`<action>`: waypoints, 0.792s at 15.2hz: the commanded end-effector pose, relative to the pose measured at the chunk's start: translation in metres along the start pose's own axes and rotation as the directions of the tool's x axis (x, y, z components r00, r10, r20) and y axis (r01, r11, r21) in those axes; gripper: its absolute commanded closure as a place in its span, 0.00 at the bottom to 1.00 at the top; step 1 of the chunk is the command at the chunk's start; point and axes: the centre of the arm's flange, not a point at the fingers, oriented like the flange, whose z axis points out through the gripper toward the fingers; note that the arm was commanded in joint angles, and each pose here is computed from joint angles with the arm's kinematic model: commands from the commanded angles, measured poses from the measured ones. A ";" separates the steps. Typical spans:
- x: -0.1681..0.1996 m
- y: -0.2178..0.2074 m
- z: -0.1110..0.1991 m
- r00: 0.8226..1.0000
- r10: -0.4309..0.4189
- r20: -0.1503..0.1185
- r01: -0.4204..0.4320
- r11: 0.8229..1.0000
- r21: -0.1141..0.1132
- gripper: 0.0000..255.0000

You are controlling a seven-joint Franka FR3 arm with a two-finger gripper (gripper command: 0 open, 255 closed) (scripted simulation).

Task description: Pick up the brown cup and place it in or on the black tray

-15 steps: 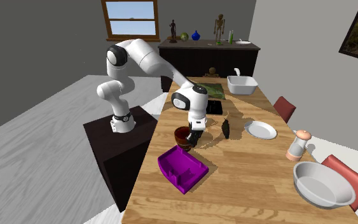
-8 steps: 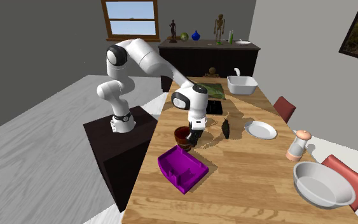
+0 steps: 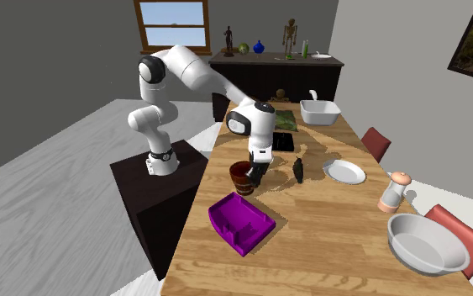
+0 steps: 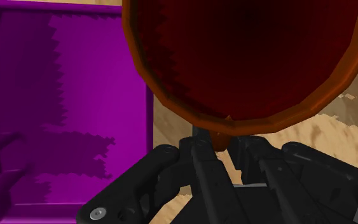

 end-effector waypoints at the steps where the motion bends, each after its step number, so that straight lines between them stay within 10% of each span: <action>1: 0.001 -0.001 -0.011 1.000 0.000 -0.001 0.000 1.000 0.000 1.00; 12: -0.002 -0.002 -0.069 1.000 0.000 -0.001 0.000 1.000 0.000 1.00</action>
